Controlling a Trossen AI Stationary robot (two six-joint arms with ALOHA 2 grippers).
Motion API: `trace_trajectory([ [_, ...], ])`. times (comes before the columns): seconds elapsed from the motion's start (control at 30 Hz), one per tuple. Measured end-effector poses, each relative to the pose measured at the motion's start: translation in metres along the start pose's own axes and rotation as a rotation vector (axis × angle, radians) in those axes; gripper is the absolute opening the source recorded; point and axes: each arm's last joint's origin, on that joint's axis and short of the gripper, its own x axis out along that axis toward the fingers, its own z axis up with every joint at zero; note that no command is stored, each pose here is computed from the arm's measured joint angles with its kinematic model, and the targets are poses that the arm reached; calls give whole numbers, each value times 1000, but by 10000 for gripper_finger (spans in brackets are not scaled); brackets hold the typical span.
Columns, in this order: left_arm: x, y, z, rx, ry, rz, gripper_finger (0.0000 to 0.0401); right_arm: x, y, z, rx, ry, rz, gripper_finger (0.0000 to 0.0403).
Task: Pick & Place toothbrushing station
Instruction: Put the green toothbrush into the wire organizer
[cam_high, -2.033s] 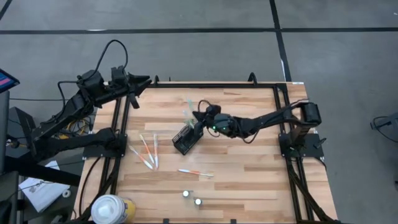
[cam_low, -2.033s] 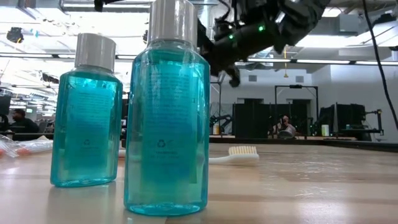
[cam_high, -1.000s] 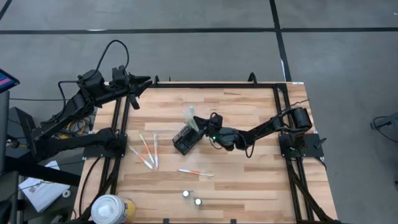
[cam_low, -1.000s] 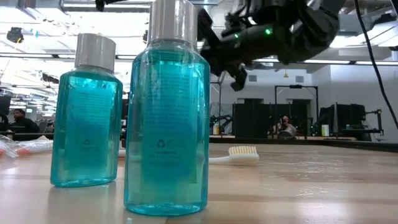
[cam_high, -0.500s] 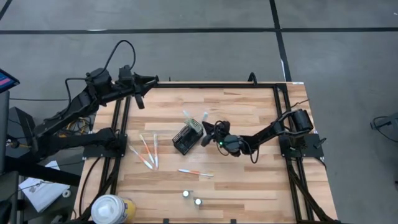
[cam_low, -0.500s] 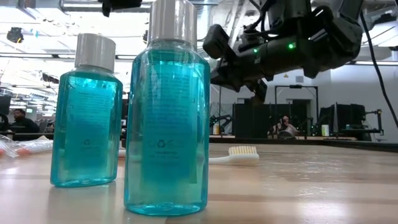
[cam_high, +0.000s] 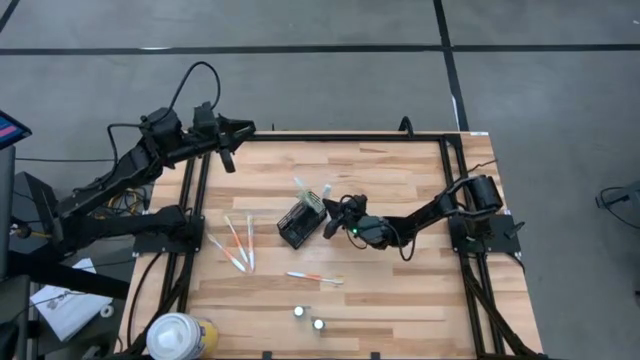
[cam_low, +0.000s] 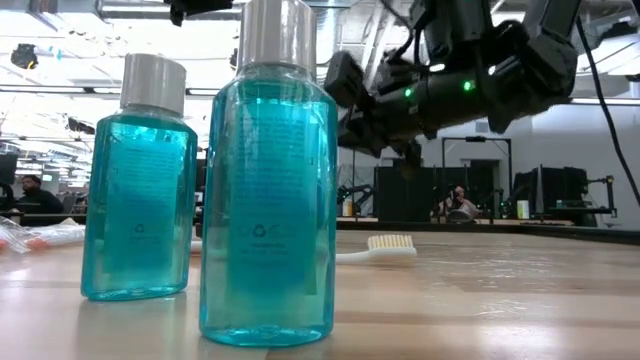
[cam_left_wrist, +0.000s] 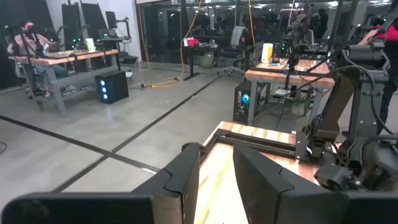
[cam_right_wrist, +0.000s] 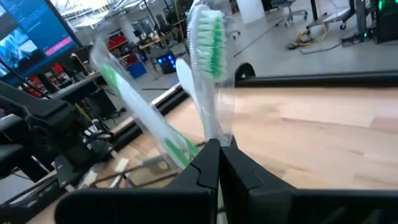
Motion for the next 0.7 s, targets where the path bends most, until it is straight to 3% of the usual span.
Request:
trace_trajectory([
  [0.1,1,0,0,3,2,-5,95,1,-2,-7,5,5,8,0],
  [0.3,1,0,0,16,3,-5,95,7,0,-10,152,65,123,21],
  [0.7,4,1,-3,18,26,-4,95,8,3,-1,248,104,199,224],
])
